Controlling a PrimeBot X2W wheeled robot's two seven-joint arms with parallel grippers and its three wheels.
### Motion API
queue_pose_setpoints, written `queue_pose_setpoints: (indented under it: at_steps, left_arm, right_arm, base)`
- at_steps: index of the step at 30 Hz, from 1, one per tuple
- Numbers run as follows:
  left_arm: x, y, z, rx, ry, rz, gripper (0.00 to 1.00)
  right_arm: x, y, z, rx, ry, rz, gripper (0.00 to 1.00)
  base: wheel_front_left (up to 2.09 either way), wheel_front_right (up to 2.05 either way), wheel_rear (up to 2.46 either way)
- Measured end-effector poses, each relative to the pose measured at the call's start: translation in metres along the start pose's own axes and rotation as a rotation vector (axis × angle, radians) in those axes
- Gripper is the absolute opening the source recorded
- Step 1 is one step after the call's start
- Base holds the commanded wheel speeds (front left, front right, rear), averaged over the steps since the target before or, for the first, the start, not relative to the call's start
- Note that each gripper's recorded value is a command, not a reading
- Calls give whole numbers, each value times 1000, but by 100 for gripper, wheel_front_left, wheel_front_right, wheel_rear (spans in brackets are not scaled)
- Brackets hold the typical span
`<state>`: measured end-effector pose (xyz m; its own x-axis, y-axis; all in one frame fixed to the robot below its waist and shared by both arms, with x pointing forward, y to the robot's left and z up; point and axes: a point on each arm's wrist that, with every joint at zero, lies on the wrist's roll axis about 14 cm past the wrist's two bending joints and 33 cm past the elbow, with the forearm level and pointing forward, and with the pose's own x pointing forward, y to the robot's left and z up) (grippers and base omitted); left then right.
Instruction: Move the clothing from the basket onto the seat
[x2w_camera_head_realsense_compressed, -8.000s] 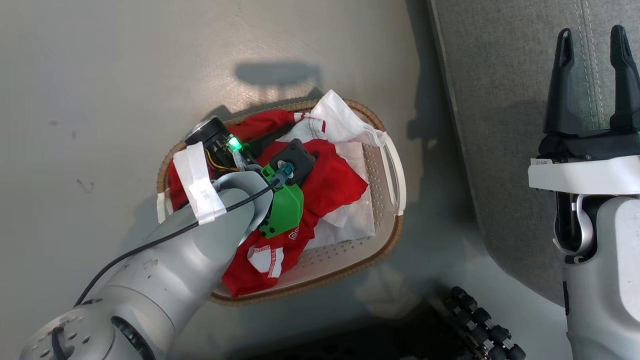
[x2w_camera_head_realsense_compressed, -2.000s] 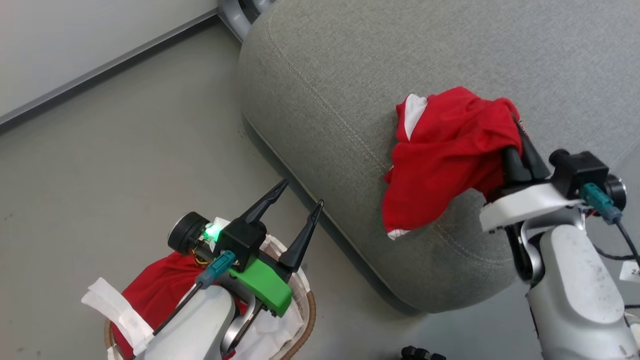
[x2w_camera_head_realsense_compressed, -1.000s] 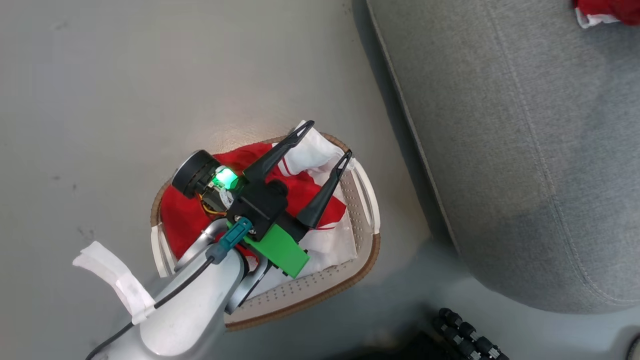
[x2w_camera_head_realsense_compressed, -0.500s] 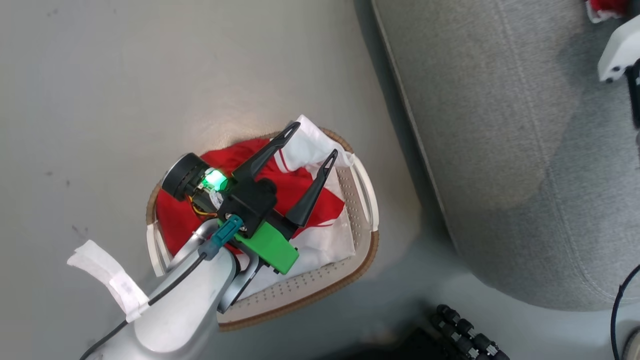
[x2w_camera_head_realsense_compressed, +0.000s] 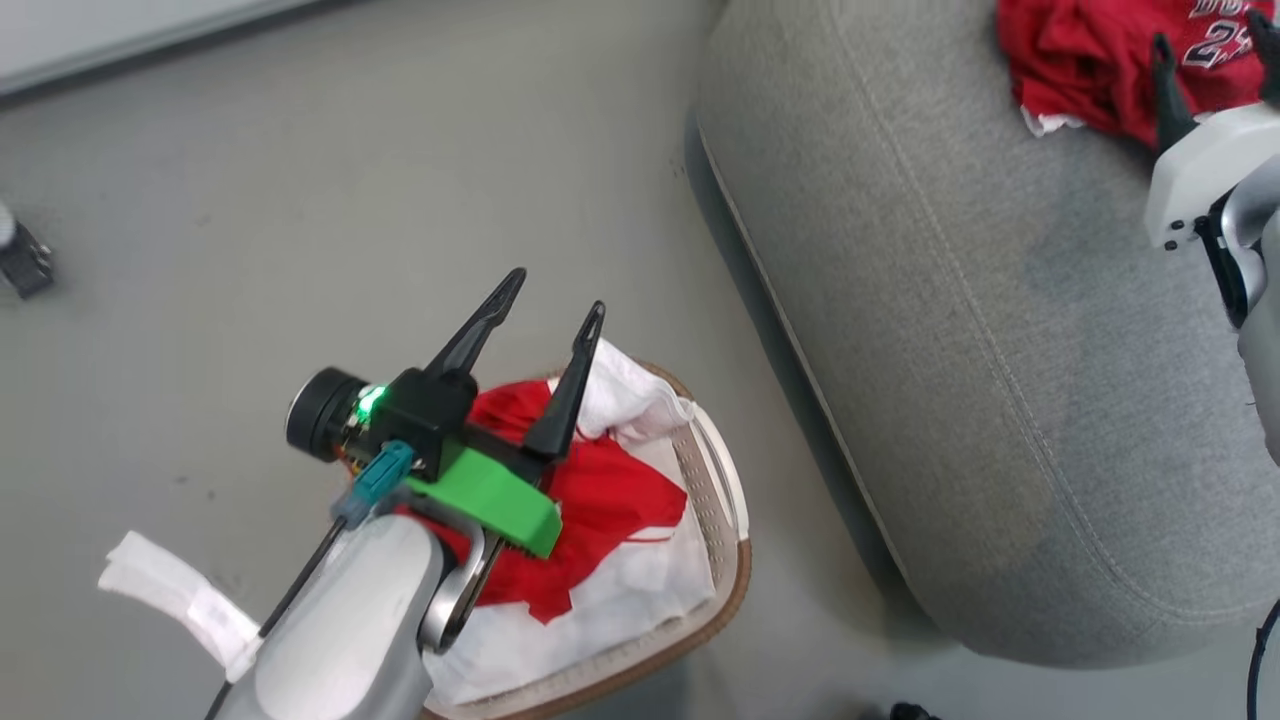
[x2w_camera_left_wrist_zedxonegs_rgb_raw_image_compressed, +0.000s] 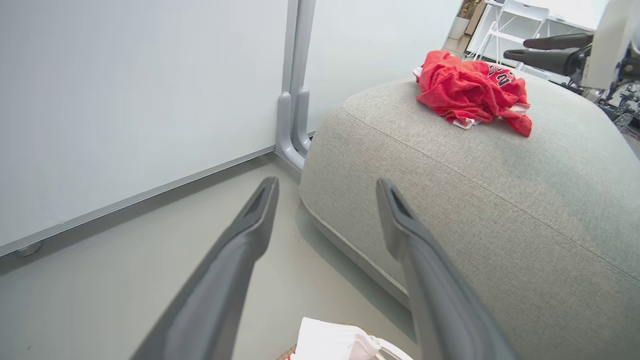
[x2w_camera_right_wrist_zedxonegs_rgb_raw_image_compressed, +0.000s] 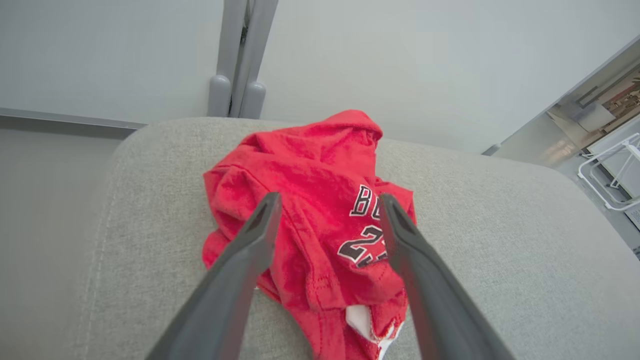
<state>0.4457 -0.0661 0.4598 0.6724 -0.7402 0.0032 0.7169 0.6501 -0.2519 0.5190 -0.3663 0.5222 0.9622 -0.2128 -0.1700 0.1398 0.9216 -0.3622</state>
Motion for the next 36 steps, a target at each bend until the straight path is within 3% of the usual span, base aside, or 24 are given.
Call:
queue_pose_setpoints:
  at_steps: [7, 14, 25, 36]
  left_arm:
    - [-42, 14, 32, 7, -62, 157, 100]
    - [-101, 42, 58, 20, -138, 377, 100]
    - [-200, 80, 56, 11, -162, 679, 100]
    - [-232, 78, 50, -8, -169, 752, 100]
  right_arm:
    - [-22, 5, 62, 68, -162, 35, 100]
    - [-48, 39, 90, 175, -294, 108, 100]
    - [-111, 143, 89, 404, -379, 247, 100]
    - [-149, 160, 57, 508, -327, 265, 100]
  base:
    - [0, 0, 0]
    - [0, 0, 0]
    - [0, 0, 0]
    - [0, 0, 0]
